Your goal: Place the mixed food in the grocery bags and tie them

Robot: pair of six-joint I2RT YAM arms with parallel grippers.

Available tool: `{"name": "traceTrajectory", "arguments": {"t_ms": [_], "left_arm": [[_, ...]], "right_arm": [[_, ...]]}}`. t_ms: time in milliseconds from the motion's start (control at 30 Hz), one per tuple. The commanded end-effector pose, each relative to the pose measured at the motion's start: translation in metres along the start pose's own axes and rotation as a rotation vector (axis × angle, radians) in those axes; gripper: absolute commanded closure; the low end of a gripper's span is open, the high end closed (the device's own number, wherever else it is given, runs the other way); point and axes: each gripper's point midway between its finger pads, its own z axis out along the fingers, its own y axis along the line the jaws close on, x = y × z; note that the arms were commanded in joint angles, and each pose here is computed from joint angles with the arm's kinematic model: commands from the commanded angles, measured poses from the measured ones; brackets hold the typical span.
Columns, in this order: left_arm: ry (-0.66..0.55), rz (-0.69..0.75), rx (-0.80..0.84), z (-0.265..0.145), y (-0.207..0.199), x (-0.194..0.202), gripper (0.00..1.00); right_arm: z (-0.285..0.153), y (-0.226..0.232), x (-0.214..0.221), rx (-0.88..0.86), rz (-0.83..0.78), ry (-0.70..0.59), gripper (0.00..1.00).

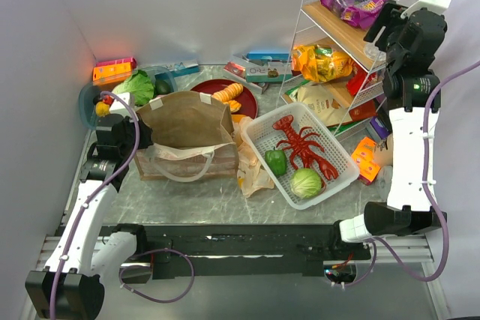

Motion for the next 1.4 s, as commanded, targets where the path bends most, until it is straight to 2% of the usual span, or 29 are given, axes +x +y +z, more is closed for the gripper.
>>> {"name": "traceTrajectory", "arguments": {"t_ms": [0,167,233,400,567,700,867,1167,1367], "left_arm": [[0.029,0.006,0.050,0.003,-0.009,0.009,0.99],[0.028,0.008,0.049,0.004,-0.009,0.009,0.99],[0.032,0.008,0.051,0.004,-0.009,0.010,0.99],[0.029,0.008,0.053,0.004,-0.009,0.009,0.99],[0.033,0.008,0.055,0.004,-0.010,0.010,0.99],[0.035,0.008,0.056,0.004,-0.010,0.011,0.99],[0.035,0.009,0.052,0.004,-0.009,0.010,0.99],[0.035,0.011,0.044,0.005,-0.007,0.010,0.99],[0.044,0.010,0.033,0.006,-0.005,0.012,0.99]], "right_arm": [[-0.003,-0.005,-0.022,0.024,0.034,-0.083,0.28],[-0.006,-0.003,-0.023,0.004,0.034,-0.101,0.46],[-0.011,-0.003,-0.029,-0.003,0.035,-0.122,0.57],[-0.022,-0.001,-0.040,-0.034,0.037,-0.182,0.71],[-0.031,0.009,-0.059,-0.098,0.041,-0.251,0.74],[-0.034,0.017,-0.076,-0.138,0.034,-0.279,0.84],[-0.048,0.024,-0.097,-0.180,0.035,-0.359,0.92],[-0.058,0.037,-0.129,-0.211,0.001,-0.446,0.95],[-0.079,0.063,-0.139,-0.297,-0.002,-0.492,0.99]]}}
